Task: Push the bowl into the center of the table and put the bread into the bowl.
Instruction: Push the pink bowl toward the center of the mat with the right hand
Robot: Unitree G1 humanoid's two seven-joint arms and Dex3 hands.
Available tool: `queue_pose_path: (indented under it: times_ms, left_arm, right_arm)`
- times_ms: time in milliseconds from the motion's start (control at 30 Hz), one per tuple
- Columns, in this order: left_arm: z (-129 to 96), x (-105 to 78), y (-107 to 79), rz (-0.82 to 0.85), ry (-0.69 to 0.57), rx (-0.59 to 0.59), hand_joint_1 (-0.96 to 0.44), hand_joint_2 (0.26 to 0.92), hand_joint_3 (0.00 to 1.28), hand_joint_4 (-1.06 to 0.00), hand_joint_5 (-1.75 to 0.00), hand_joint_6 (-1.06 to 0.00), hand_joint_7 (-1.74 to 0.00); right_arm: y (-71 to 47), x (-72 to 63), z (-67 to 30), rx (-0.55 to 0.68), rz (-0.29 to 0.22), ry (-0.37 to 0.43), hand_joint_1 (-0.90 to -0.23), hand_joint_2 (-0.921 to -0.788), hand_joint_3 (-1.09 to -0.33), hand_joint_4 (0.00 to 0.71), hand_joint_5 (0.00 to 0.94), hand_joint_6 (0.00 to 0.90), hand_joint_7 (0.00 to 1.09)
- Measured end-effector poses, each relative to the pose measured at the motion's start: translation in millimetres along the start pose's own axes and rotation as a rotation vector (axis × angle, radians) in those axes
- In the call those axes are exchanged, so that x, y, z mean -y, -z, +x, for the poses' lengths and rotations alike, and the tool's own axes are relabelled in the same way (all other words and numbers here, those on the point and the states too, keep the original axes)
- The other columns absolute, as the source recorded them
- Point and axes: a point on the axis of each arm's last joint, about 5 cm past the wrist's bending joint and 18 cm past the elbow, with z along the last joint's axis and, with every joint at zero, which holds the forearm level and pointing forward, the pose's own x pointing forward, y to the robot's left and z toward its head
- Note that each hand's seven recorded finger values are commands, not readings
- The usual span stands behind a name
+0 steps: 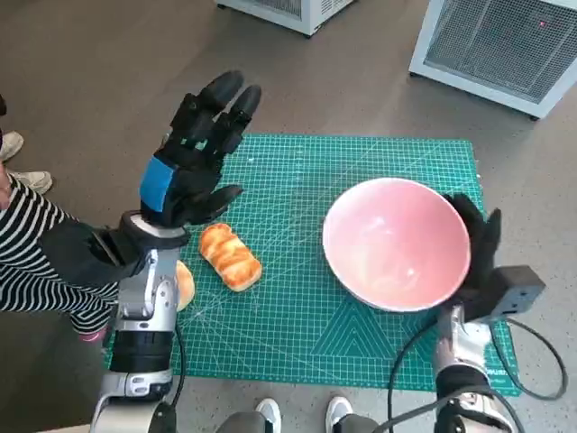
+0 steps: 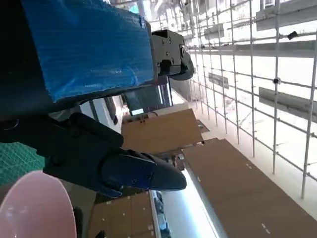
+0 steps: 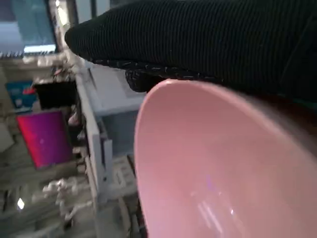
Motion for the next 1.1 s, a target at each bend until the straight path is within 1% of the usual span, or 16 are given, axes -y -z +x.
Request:
queue_pose_path:
  times_ms: [400,567,900,1100]
  left_arm:
    - [-3,-1.0,-1.0,0.008,-0.014,-0.004,-0.61,0.921,0.17,-0.14,-0.03,0.00,-0.52]
    - [-3,-0.2,-3.2,0.013,-0.013,0.006,-0.61,0.921,0.17,-0.14,-0.03,0.00,-0.52]
    - [-6,-1.0,-2.9,0.014,-0.023,-0.006,-0.60,0.921,0.17,-0.14,-0.02,0.00,-0.52]
    - [-7,-2.0,-3.6,0.018,-0.025,-0.008,-0.60,0.921,0.17,-0.14,-0.02,0.00,-0.52]
  right_arm:
    - [-5.4,-26.1,12.4,0.008,0.039,-0.074,-0.625,-0.921,-0.872,0.096,0.001,0.060,0.39]
    - [-7.0,-37.3,16.3,0.005,0.056,-0.102,-0.621,-0.921,-0.874,0.093,0.000,0.053,0.39]
    - [-9.5,-52.6,21.9,-0.015,0.081,-0.142,-0.612,-0.921,-0.891,0.081,0.000,0.045,0.38]
    - [-10.4,-60.0,24.4,-0.034,0.094,-0.158,-0.619,-0.921,-0.884,0.089,0.004,0.046,0.38]
